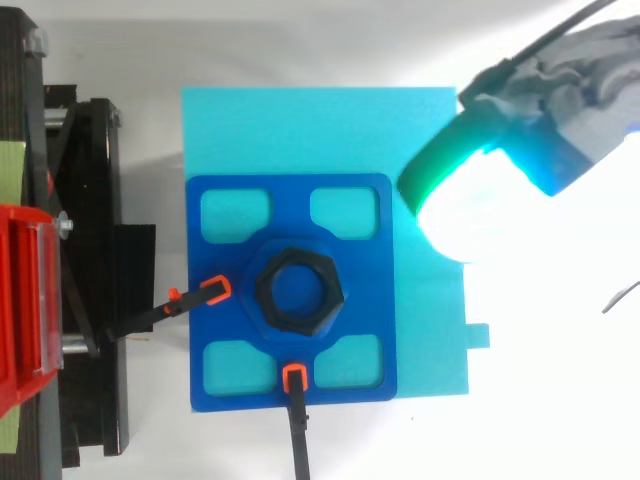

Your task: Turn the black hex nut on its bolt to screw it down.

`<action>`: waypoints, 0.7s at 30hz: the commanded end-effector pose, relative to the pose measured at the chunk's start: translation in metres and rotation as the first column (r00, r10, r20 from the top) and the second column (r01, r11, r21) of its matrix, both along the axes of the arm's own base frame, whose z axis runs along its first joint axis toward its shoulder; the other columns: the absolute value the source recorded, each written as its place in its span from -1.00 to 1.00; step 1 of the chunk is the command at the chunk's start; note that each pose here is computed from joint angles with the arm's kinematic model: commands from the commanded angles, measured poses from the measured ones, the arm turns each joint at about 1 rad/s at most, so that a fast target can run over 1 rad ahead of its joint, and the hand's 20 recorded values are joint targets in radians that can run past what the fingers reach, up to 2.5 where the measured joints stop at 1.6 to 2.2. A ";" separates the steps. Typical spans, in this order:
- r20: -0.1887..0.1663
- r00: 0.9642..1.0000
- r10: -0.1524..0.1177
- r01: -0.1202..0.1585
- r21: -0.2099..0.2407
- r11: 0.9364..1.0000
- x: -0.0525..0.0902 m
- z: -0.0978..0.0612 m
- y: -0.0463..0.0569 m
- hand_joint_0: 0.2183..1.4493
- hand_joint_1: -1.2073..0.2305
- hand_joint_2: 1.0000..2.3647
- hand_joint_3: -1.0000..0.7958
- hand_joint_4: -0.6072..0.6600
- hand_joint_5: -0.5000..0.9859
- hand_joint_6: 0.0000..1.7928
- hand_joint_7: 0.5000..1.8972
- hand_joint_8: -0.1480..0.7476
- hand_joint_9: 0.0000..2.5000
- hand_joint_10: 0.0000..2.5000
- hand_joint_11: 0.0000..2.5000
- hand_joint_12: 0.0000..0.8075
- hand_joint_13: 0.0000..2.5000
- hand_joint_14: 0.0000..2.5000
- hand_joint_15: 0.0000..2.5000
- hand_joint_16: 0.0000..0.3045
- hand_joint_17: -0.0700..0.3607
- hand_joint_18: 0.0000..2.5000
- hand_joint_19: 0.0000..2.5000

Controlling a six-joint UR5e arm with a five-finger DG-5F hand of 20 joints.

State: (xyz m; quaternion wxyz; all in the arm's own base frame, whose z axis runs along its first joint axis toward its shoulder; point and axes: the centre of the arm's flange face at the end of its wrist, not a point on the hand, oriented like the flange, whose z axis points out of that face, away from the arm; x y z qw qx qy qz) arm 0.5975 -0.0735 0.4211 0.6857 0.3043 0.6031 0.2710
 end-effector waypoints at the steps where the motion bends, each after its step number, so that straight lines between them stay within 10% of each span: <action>1: 0.038 0.999 -0.003 0.007 -0.099 0.995 0.022 -0.008 0.011 -0.52 -0.01 -1.00 -0.44 0.22 -0.57 -0.44 -0.69 -0.22 -0.53 -1.00 -0.94 -0.34 -0.61 -1.00 -1.00 -0.71 -0.22 -0.62 -0.87; 8: 0.008 1.000 -0.024 0.025 -0.134 0.991 0.033 -0.028 0.020 -0.52 0.00 -1.00 -0.44 0.22 -0.56 -0.44 -0.68 -0.21 -0.53 -1.00 -0.93 -0.34 -0.61 -1.00 -1.00 -0.71 -0.22 -0.62 -0.87; 16: 0.052 0.998 -0.035 0.044 -0.192 0.980 0.082 -0.050 0.041 -0.52 0.00 -1.00 -0.44 0.25 -0.55 -0.44 -0.64 -0.21 -0.54 -1.00 -0.93 -0.32 -0.62 -1.00 -1.00 -0.71 -0.22 -0.63 -0.87; 21: 0.058 0.998 -0.018 0.034 -0.292 0.956 0.086 -0.046 0.062 -0.52 -0.01 -1.00 -0.44 0.27 -0.54 -0.44 -0.60 -0.21 -0.54 -1.00 -0.92 -0.32 -0.63 -1.00 -1.00 -0.72 -0.22 -0.64 -0.88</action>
